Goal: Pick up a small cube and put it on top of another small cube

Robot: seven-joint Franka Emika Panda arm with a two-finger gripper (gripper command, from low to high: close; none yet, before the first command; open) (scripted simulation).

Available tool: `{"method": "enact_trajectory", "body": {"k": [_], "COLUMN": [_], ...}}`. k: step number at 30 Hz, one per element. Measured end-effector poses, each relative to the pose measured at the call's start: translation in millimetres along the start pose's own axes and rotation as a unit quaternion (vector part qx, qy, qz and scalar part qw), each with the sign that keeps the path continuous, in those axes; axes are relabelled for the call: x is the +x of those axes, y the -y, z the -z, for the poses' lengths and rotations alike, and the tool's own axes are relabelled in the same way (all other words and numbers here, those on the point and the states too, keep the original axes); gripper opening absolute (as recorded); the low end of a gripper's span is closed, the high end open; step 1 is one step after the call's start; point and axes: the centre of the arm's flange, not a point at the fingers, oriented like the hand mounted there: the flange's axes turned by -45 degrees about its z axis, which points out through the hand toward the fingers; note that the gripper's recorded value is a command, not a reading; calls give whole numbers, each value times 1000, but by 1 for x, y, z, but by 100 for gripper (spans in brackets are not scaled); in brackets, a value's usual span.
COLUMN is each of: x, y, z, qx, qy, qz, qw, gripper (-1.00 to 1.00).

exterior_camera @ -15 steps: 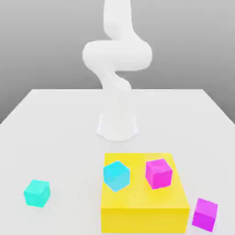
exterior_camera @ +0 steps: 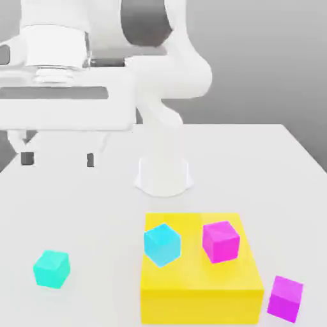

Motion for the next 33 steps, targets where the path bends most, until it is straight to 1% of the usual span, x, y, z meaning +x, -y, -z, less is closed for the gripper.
{"method": "enact_trajectory", "body": {"k": [5,9,11,14,15,22,27,28,30,33], "x": [-52,-101,-113,-125,-127,-128,-113,-100,-72,-44], "y": [-53,-79,-84,-85,-85,-85,-84,-79,-41,64], "z": [-85,-142,-166,-201,-208,-208,-158,-148,-129,-100], "qx": [-12,-19,-22,-21,-21,-21,-20,-16,3,36], "qy": [73,128,137,139,139,140,139,127,112,109], "qz": [-29,-37,-38,-38,-39,-39,-39,-40,-20,55], "qw": [997,991,990,989,989,989,989,991,994,992], "gripper": [0,0,0,0,-100,-100,-100,-100,-100,-100]}}
